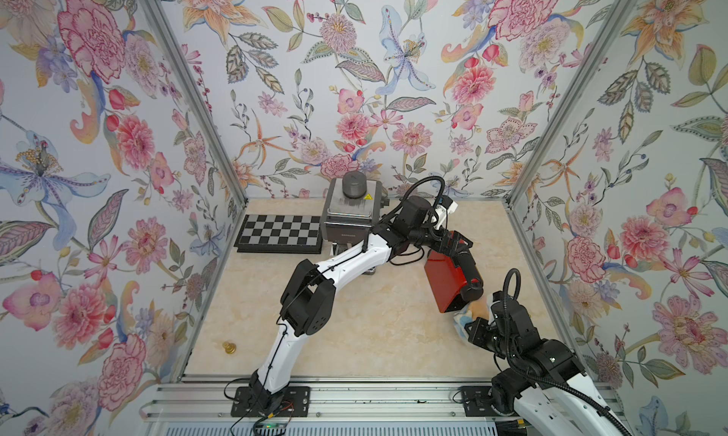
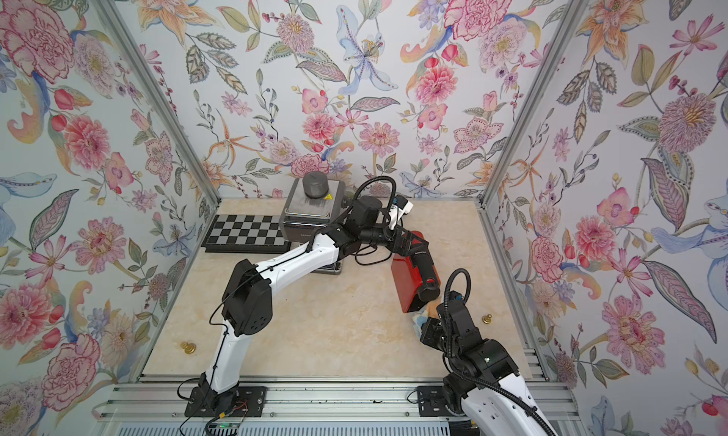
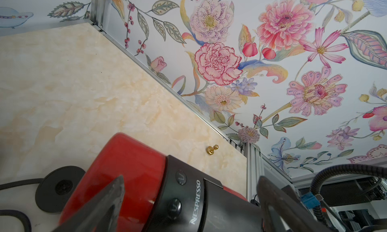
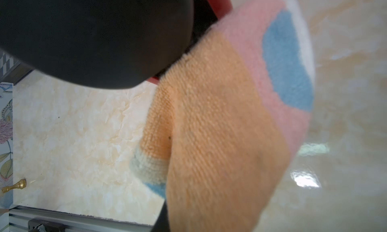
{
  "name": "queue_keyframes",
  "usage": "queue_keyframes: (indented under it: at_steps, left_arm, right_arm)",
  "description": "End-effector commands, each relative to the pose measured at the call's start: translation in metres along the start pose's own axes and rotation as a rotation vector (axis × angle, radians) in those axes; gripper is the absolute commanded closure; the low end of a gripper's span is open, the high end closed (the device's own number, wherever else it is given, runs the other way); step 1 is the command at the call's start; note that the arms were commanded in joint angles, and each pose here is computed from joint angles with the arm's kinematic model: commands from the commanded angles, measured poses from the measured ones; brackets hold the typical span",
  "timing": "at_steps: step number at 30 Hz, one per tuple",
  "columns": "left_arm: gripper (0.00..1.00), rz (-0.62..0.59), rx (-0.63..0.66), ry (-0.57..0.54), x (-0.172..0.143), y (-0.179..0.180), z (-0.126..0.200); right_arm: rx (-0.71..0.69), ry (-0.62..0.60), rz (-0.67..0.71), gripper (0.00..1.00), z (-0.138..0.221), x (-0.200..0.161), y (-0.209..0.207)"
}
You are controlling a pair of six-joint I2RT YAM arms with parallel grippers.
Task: Wipe the surface of a coffee machine
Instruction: Wipe the dirt from the surface of the coffee machine.
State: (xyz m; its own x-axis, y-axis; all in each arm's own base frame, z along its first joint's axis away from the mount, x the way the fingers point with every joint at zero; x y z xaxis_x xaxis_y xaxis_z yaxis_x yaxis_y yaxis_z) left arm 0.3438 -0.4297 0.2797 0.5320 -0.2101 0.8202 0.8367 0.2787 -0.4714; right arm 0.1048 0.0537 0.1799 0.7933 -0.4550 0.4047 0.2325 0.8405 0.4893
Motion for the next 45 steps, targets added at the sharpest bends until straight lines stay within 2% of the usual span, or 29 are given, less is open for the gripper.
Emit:
queue_keyframes:
  at_steps: [1, 9, 17, 20, 25, 29, 35, 38, 45]
  left_arm:
    - [0.01, -0.012, 0.045, 0.053, -0.01, 0.009, -0.01]
    - [0.01, -0.018, 0.083, 0.068, -0.003, 0.019, -0.015]
    - [0.01, -0.017, 0.069, 0.072, -0.001, 0.023, -0.018]
    - [0.01, -0.018, 0.071, 0.08, -0.001, 0.022, -0.018]
    - [0.01, -0.017, 0.061, 0.075, -0.002, 0.018, -0.018]
    - [0.01, -0.009, 0.055, 0.081, -0.004, 0.019, -0.022]
    - [0.01, -0.008, 0.045, 0.078, -0.004, 0.016, -0.023]
    - [0.01, -0.005, 0.04, 0.076, -0.005, 0.015, -0.024]
    - [0.01, 0.012, 0.023, 0.09, -0.012, 0.016, -0.034]
  right_arm:
    - [0.196, -0.16, -0.062, 1.0, -0.007, 0.009, 0.011]
    - [0.318, -0.374, -0.027, 1.0, -0.035, 0.011, 0.003]
    - [0.28, -0.501, -0.012, 1.0, -0.061, 0.01, -0.017]
    - [0.26, -0.491, -0.051, 1.0, -0.067, 0.011, -0.022]
    - [0.149, -0.397, -0.063, 1.0, -0.08, 0.013, -0.021]
    - [0.139, -0.373, -0.072, 1.0, -0.092, 0.012, -0.019]
    - [0.246, -0.554, -0.049, 1.0, -0.065, 0.02, -0.008]
    - [0.266, -0.589, -0.075, 1.0, -0.063, 0.016, -0.015]
    - [0.155, -0.46, -0.083, 1.0, -0.083, 0.009, -0.025]
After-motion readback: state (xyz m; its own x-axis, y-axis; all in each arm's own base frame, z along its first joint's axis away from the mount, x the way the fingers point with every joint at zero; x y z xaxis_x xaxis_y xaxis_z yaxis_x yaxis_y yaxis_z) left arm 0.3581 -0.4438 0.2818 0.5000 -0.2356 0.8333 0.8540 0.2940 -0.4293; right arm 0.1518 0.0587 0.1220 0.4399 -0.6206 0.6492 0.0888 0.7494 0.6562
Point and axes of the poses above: each gripper's point midway between its finger pads, its own z axis back along the fingers, its own y axis along the line the jaws close on, x = y × z, the point moved 10 cm from there along z, back along the fingers, and after that the axes turned 5 degrees about -z, right-handed, at the moved point
